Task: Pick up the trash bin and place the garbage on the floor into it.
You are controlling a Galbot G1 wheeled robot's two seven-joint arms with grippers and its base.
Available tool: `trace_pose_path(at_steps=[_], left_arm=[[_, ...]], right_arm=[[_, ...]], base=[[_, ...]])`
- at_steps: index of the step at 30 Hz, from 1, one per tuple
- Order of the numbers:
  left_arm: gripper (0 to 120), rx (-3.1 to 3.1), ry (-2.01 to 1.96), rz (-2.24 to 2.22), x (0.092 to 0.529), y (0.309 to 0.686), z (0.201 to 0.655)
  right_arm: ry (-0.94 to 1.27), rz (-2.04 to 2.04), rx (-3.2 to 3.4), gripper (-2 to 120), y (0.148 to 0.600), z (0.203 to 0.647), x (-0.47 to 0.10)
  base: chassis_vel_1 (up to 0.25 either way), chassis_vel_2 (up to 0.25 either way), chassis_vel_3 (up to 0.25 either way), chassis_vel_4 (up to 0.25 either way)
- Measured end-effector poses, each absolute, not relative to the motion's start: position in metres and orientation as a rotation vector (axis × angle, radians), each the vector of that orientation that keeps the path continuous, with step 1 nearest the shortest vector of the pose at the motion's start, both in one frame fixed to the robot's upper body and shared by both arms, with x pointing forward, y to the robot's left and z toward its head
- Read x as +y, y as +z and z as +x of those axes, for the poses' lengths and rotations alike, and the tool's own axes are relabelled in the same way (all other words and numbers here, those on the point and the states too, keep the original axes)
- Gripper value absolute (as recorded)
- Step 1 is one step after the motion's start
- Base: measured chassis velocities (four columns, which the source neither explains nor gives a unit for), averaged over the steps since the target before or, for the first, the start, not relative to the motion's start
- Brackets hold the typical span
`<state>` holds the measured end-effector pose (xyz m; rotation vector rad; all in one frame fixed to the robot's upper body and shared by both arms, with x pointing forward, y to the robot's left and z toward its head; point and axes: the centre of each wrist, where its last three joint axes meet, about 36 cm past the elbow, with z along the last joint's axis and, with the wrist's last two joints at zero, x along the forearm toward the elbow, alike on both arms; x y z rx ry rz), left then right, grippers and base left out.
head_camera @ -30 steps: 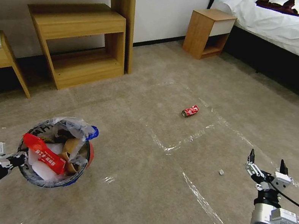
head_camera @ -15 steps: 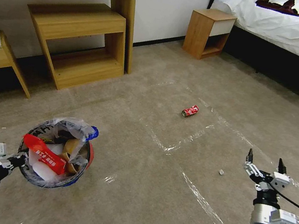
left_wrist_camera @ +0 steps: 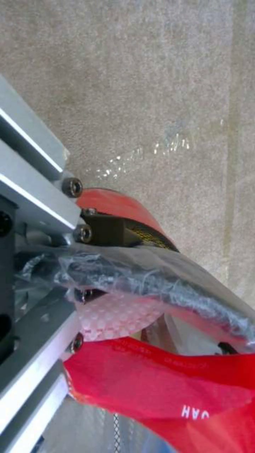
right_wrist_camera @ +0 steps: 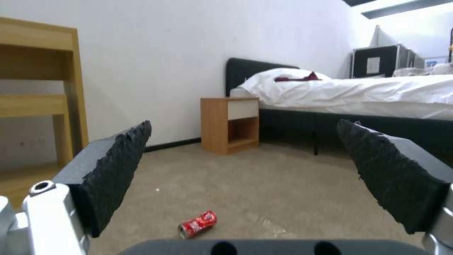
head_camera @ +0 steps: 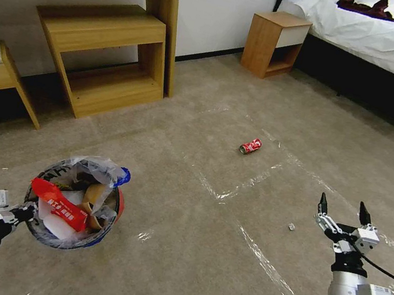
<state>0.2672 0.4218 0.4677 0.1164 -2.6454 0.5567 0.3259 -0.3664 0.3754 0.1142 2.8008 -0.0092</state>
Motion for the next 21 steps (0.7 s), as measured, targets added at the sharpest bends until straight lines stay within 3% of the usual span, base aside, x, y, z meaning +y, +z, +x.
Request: trace_pose_path(at_steps=[21], left_arm=[[0, -2.646, 0.556, 0.119, 0.4215, 0.4687, 0.2644]], right_arm=[[-0.053, 0.153, 2.781, 100, 0.3728, 0.3201, -0.3642]], base=[[0.0, 0.0, 0.0, 0.0]])
